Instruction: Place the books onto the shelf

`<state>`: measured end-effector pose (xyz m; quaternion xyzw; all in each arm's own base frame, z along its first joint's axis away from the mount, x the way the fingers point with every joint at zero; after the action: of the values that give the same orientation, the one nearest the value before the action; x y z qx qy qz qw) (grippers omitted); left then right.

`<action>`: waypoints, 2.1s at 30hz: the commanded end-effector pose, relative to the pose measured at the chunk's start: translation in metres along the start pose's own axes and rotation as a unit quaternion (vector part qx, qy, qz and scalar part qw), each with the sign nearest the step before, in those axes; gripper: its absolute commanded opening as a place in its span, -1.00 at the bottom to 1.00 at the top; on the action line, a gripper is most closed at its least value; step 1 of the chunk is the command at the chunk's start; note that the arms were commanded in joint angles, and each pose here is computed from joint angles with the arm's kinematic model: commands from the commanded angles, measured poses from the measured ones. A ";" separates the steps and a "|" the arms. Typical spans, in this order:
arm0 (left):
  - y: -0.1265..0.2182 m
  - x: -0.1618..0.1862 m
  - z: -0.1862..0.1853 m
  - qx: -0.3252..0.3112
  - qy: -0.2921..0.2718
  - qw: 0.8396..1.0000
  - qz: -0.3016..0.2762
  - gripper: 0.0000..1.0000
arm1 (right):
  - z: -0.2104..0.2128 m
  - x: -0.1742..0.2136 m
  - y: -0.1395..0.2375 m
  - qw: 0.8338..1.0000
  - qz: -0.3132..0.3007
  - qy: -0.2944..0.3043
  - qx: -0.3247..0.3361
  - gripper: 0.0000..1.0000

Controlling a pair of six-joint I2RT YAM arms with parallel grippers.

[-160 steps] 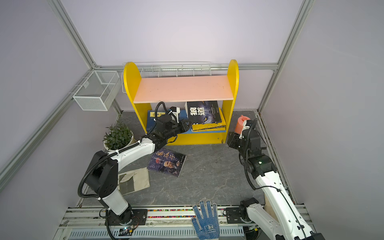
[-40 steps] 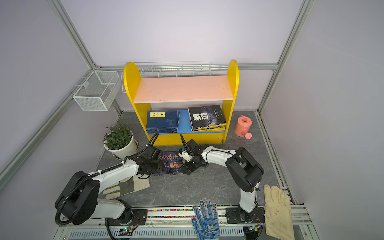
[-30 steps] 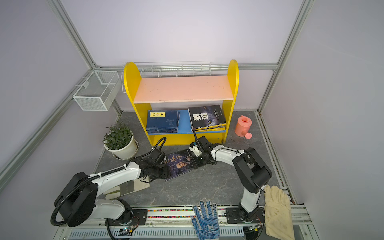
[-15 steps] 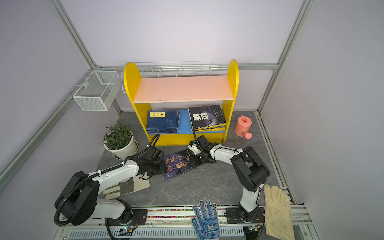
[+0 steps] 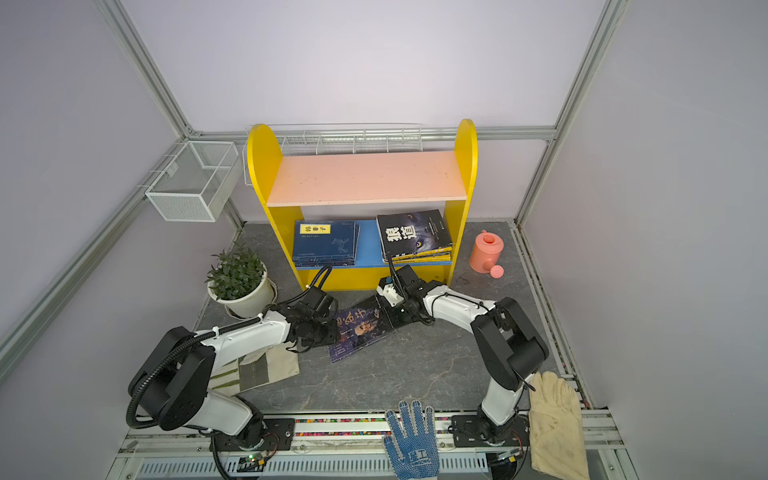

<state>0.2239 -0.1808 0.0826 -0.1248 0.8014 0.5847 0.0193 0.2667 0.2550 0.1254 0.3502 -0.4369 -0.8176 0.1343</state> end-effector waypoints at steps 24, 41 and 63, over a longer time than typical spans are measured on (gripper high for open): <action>0.087 -0.015 -0.020 0.209 0.023 0.969 -0.129 0.13 | 0.063 -0.037 0.069 0.979 -0.138 0.093 -0.118 -0.87; 0.182 -0.021 -0.030 0.353 0.031 0.895 -0.272 0.99 | 0.069 -0.068 0.195 0.933 -0.331 0.078 -0.118 -0.87; 0.186 -0.037 -0.083 0.486 -0.014 0.849 -0.207 0.82 | 0.051 -0.074 0.251 0.876 -0.463 0.001 -0.139 -0.87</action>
<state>0.2263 -0.1889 0.2673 -0.2839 0.9274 0.1498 0.1923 0.2680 0.1806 0.3509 0.4593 -0.1691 -0.8520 -0.1857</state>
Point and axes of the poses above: each gripper's point midway between its finger pads, its own y axis back along the fingers, its own z axis along the line the jaws close on, x = y × z, the point moved 6 cm from there along y, back along the fingers, and after that the axes turned 10 degrees about y, right-handed, at the moved point
